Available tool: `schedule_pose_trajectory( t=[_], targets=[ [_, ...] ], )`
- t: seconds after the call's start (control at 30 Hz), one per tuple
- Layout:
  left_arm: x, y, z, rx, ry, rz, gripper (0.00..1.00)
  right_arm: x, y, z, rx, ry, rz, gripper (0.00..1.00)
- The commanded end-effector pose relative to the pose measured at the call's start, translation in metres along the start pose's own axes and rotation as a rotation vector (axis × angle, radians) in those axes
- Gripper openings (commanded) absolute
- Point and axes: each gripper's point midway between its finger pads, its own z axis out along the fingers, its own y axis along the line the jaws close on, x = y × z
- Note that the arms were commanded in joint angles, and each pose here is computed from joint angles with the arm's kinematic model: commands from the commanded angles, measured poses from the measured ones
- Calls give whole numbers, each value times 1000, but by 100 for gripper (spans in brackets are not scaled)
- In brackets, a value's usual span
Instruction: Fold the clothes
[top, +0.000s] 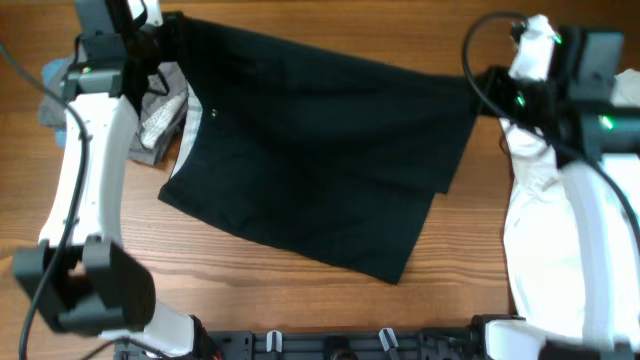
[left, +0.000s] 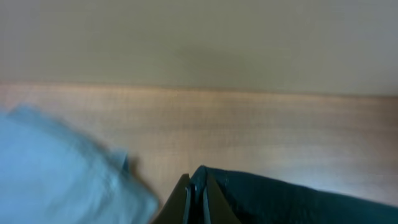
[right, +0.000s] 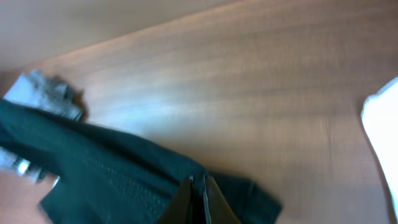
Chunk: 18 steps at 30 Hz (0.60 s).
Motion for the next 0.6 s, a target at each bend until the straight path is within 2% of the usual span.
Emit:
schedule_pose_trajectory(
  t=[0.0, 0.1, 0.27, 0.47, 0.57],
  targets=[
    [13, -6, 59, 66, -17, 36, 4, -19, -28, 59, 53, -27, 9, 4],
    [22, -12, 93, 93, -39, -24, 4, -52, -23, 78, 6, -147, -33, 4],
    [-1, -5, 73, 81, -101, -21, 4, -70, -13, 51, 15, -232, -185, 4],
    [-12, -12, 66, 105, -132, -8, 4, -71, -23, 55, 67, -235, -174, 4],
    [-38, -15, 61, 114, -238, 20, 4, -75, -40, 59, 152, -251, -131, 4]
  ],
)
